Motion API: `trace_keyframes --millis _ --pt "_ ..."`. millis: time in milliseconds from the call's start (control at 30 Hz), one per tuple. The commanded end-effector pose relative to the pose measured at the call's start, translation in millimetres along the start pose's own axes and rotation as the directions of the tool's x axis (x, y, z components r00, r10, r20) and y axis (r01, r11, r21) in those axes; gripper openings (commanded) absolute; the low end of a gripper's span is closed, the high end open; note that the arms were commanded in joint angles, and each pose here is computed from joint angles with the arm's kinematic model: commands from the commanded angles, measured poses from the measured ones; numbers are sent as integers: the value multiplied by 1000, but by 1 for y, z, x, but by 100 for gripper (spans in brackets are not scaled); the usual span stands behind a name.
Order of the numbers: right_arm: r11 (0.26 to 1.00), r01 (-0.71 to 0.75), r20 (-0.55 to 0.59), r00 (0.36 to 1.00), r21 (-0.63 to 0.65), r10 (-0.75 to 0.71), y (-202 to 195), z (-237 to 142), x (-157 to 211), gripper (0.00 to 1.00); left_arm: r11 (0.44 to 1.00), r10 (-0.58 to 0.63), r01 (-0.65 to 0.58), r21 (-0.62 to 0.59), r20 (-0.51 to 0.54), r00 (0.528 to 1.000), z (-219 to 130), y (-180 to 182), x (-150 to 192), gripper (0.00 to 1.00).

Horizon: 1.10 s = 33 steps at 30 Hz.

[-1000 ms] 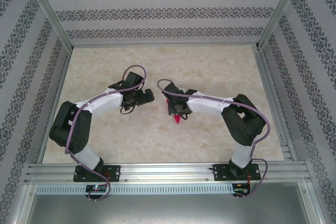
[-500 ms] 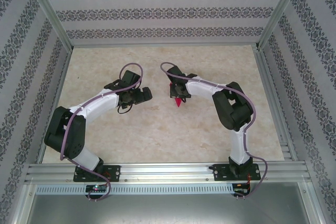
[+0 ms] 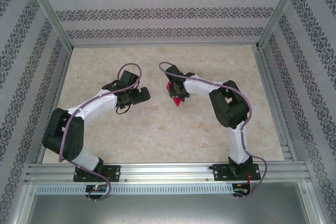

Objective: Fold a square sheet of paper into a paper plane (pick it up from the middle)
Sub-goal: Move the paper plane to the center of the table, then reset both arms

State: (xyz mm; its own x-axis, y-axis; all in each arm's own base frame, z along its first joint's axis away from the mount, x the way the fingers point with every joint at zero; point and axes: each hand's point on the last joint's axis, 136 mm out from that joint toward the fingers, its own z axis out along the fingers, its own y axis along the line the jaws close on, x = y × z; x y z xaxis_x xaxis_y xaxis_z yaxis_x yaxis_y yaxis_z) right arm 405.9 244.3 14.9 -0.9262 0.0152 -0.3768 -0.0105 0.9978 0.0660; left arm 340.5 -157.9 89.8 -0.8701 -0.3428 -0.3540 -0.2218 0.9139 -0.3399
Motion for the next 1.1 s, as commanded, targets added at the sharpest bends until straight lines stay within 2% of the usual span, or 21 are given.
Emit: trace_keyframes --millis 0,67,200,333,467,567,733,867,967,1067 --pt "1000 1 -13 1000 2 -1 -2 -6 0 25 1000 13 -14 15 112 994 -14 -3 -29 100" --pt "1000 -5 31 1000 -21 5 1 -28 -14 31 1000 23 -25 12 147 989 -19 -4 -41 100" --pt "996 -15 159 987 -87 29 6 -86 -44 54 999 33 -33 -5 245 969 -37 -4 -69 100" --pt "990 -32 281 957 -135 69 -4 -143 -66 69 999 24 -13 -34 334 942 -59 8 -96 100" --pt "993 -72 417 903 -92 104 -44 -185 -80 82 996 49 -13 -86 437 898 -83 24 -117 100" --pt "993 -114 508 854 -20 108 -88 -205 -81 98 986 104 -23 -165 500 860 -94 42 -126 100" --pt "956 -261 613 780 133 127 -185 -216 -65 98 924 215 12 -383 544 811 -100 91 -128 100" --pt "890 -391 683 718 234 136 -256 -203 -39 98 875 312 -2 -484 560 768 -92 118 -126 100" --pt "861 -434 713 690 264 129 -290 -188 -20 98 875 334 -18 -484 576 746 -82 131 -122 100" --pt "858 -428 730 677 284 96 -306 -171 -11 98 888 353 -51 -458 606 712 -73 138 -123 100"
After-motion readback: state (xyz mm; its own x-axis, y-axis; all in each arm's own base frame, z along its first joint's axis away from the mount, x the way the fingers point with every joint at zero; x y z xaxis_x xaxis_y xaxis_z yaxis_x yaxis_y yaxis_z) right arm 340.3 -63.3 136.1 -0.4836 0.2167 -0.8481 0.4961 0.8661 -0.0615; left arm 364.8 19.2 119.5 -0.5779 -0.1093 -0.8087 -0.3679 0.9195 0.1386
